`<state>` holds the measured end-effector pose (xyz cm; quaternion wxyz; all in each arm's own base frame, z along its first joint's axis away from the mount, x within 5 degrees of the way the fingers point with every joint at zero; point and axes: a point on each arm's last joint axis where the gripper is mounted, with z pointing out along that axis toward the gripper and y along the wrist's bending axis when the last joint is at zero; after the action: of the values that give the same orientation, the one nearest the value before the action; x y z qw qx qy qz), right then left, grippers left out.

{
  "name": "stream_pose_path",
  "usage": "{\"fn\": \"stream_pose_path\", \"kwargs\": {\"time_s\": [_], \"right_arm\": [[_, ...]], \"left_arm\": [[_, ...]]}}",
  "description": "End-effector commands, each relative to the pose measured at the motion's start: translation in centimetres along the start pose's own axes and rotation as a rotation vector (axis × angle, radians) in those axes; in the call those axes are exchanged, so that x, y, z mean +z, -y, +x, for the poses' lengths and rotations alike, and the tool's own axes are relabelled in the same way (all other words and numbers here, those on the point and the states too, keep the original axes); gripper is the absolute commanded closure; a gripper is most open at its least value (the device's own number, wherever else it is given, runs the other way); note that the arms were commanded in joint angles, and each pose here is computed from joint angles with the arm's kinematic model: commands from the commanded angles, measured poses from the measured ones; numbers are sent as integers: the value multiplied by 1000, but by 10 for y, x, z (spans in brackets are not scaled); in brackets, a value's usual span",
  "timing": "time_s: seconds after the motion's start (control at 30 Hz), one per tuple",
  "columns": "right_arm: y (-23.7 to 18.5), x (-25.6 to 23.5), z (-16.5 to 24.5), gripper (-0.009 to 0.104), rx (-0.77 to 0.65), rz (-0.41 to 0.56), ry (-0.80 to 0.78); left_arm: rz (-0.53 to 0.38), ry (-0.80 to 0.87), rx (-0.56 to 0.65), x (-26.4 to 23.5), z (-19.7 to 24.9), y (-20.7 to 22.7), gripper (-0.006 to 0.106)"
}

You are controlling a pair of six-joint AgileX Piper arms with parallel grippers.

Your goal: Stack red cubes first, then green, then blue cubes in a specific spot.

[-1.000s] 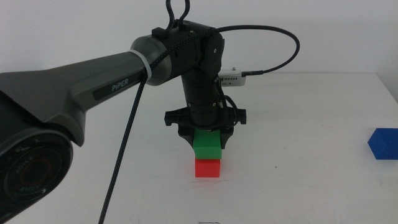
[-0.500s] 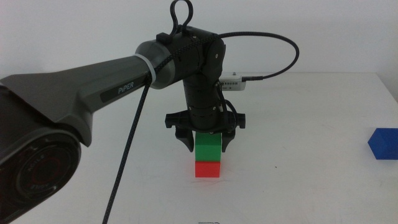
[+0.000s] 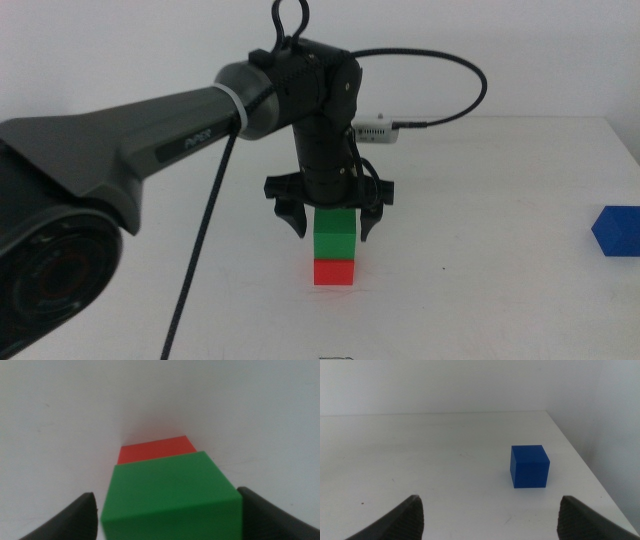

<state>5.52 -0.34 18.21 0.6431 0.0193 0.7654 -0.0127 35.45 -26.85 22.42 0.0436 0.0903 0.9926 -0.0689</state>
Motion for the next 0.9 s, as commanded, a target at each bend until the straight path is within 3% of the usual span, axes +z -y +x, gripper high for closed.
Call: {"fn": "stream_pose_path", "kwargs": {"time_s": [0.0, 0.33, 0.7, 0.87], "right_arm": [[0, -3, -13, 20, -21, 0, 112], [0, -3, -13, 20, -21, 0, 112], [0, -3, -13, 20, -21, 0, 112], [0, -3, -13, 20, -21, 0, 112]], "left_arm": [[8, 30, 18, -51, 12, -1, 9], [34, 181, 54, -112, 23, -6, 9], [29, 451, 269, -213, 52, -35, 9], [61, 479, 377, -238, 81, -70, 9]]}}
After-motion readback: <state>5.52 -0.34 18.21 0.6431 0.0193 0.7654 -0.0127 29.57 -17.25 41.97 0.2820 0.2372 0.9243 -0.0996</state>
